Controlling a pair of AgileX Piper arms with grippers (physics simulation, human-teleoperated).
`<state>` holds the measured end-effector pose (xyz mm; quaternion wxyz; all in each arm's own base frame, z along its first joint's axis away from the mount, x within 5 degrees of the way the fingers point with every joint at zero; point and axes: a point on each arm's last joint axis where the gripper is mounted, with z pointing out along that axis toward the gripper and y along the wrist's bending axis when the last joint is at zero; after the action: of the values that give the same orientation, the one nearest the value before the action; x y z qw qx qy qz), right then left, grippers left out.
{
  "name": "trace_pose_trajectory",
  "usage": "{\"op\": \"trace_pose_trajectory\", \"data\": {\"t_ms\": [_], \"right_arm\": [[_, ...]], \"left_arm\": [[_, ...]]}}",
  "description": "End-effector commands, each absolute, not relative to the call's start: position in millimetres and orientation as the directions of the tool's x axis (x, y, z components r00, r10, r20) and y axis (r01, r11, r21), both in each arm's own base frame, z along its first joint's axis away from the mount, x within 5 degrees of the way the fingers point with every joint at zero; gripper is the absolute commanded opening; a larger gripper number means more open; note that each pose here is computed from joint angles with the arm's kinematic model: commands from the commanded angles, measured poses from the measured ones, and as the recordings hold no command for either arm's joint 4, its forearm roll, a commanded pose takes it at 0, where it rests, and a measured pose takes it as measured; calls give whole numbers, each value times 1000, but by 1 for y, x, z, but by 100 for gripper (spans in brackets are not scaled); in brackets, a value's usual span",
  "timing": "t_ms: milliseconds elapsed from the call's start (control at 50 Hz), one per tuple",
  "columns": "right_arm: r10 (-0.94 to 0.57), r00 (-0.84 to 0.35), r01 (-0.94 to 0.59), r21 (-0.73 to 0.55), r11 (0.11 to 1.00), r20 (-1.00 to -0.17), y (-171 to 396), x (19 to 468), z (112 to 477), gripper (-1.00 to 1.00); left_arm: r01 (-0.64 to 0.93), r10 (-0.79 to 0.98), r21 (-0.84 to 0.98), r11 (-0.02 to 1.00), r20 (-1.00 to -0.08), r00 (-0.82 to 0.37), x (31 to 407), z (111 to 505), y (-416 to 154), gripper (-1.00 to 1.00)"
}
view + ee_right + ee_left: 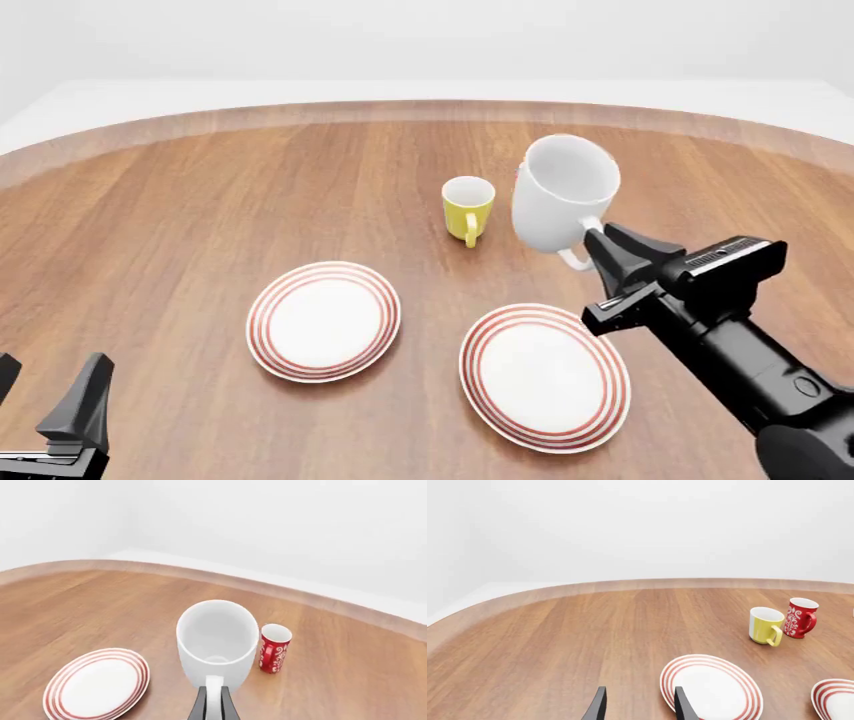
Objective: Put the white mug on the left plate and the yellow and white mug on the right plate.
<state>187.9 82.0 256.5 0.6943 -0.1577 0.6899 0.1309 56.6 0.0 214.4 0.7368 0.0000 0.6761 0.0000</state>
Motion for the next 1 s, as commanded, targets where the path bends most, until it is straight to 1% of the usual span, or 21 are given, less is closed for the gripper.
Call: {"op": "trace_pose_trajectory", "data": {"t_ms": [20,420,820,1000], "right_arm": [[-31,37,-465,-45,884,-999,102,193,266,-100],[-27,50,-540,-50,840,-998,140,217,263,-100],[-47,45,-612,-64,788,-998,186,240,251,-100],[-60,30,-639,-66,766,-998,206,248,240,-100]], "left_arm": [[0,0,0,1000,-996,86,57,214,0,100],[0,0,0,1000,-996,86,57,214,0,100],[0,0,0,1000,-996,86,57,214,0,100],[0,0,0,1000,-996,86,57,214,0,100]]}}
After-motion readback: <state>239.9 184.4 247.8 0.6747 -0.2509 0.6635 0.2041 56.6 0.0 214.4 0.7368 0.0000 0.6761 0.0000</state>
